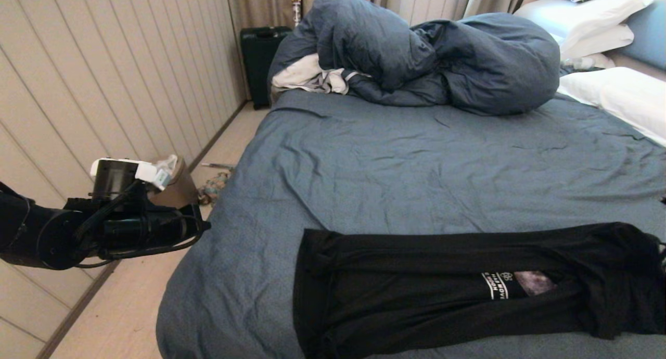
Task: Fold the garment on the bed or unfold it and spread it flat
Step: Fold the black T-shirt
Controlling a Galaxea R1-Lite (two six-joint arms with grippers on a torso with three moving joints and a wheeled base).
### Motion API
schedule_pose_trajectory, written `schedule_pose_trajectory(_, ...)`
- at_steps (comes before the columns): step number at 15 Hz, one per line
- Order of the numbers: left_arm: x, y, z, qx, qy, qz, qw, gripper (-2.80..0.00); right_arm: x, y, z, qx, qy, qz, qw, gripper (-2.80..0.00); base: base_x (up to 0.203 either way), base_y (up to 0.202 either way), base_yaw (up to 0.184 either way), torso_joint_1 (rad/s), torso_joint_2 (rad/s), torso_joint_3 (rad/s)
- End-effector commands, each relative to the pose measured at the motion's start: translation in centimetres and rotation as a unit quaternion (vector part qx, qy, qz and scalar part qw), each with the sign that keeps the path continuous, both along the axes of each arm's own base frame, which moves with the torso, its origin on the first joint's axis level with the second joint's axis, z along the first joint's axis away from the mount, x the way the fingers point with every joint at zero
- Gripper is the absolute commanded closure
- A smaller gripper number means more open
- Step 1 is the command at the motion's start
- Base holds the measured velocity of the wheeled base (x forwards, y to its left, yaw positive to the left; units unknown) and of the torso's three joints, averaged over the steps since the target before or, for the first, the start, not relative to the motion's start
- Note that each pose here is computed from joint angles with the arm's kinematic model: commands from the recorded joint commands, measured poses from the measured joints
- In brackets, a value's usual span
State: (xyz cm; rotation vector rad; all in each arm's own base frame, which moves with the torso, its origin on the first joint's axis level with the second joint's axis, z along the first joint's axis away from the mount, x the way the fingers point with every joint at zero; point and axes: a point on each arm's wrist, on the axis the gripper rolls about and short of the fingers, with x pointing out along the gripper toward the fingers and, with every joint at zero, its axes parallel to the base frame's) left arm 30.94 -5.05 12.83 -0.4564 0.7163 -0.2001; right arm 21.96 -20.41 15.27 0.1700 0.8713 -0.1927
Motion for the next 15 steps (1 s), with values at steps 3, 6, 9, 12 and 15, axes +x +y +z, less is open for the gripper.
schedule_pose_trajectory(3,0.2,0.0,-0.4,0.000,0.007,0.000,1.0000,0.00,-0.4,-5.9,-0.6,0.007,0.009,-0.061,0.998,0.00,0.000,0.000,0.000,0.000,0.00,0.000)
schedule_pose_trajectory(6,0.4,-0.1,-0.9,0.002,0.012,0.000,0.9999,0.00,-0.2,-9.0,0.6,0.004,0.006,-0.084,0.996,0.00,0.000,0.000,0.000,0.000,0.00,0.000)
schedule_pose_trajectory(9,0.6,-0.1,-1.0,0.002,0.013,0.000,0.9999,0.00,-0.5,-8.2,2.8,0.026,0.019,-0.080,0.996,0.00,0.000,0.000,0.000,0.000,0.00,0.000)
schedule_pose_trajectory(12,0.5,-0.1,-0.8,0.001,0.012,0.001,0.9999,0.00,1.1,-2.4,7.0,0.005,-0.009,-0.011,1.000,0.00,0.000,0.000,0.000,0.000,0.00,0.000)
schedule_pose_trajectory(15,0.3,0.0,-0.2,-0.001,0.002,0.003,1.0000,0.00,1.6,5.8,11.5,-0.006,-0.035,0.090,0.995,0.00,0.000,0.000,0.000,0.000,0.00,0.000)
